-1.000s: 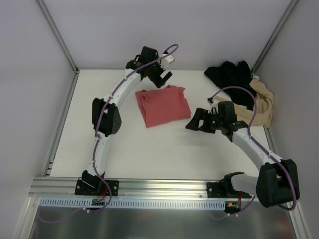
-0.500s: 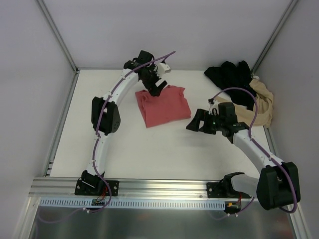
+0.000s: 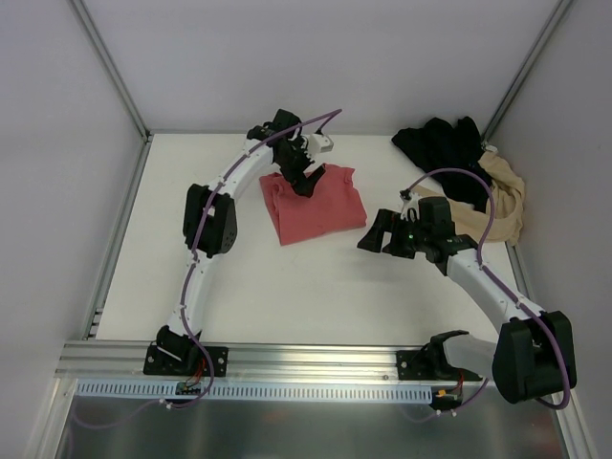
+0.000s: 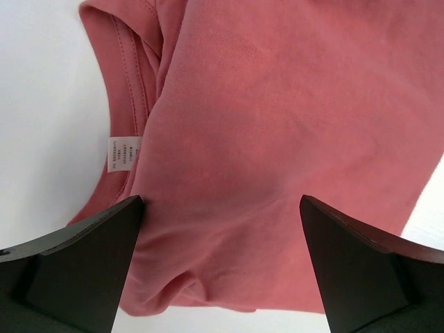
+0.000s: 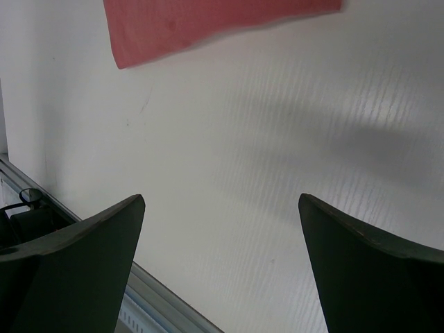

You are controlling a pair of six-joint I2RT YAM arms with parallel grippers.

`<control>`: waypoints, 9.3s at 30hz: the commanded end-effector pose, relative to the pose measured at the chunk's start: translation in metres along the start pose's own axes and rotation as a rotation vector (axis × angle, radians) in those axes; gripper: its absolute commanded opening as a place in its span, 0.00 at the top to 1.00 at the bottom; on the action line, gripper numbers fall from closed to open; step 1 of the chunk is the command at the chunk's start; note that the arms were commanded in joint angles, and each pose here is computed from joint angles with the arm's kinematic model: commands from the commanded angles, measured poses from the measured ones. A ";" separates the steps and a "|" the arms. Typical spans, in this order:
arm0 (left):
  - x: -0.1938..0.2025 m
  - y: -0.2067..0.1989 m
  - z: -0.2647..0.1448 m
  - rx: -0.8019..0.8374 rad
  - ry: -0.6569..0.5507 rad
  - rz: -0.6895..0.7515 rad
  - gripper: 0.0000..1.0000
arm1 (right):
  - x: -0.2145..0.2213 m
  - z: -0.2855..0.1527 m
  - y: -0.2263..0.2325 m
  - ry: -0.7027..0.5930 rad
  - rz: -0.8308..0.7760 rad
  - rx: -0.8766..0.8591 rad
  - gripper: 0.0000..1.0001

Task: Fold and stack the t-shirts
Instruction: Fold the long partially folded tshirt into a neat square

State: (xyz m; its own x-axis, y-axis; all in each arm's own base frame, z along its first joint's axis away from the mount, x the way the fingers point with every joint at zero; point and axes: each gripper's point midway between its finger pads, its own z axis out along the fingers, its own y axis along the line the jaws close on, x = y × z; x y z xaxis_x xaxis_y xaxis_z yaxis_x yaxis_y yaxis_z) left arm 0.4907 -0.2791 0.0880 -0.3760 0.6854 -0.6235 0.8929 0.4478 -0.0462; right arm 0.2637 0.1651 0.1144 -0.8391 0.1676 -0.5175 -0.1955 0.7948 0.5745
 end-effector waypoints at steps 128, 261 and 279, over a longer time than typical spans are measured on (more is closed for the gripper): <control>0.025 0.115 -0.135 -0.753 0.055 -0.198 1.00 | 0.024 0.029 0.015 0.103 -0.054 0.022 0.00; 0.095 -0.200 -0.241 -0.082 -0.764 -0.685 0.01 | -0.132 0.217 0.102 0.185 -0.429 -0.052 0.01; 0.097 -0.205 -0.240 -0.072 -0.772 -0.681 0.01 | -0.095 0.229 0.030 0.319 -0.201 0.113 0.01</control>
State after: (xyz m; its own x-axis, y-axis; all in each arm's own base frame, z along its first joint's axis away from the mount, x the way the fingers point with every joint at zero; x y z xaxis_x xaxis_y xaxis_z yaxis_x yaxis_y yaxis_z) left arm 0.2139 -0.1622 0.2073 -0.5584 -0.2775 -0.7818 0.4625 0.6782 -0.5711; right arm 0.4751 0.3265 0.0420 -0.8614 -0.2011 -0.4665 -0.4117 0.8143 0.4091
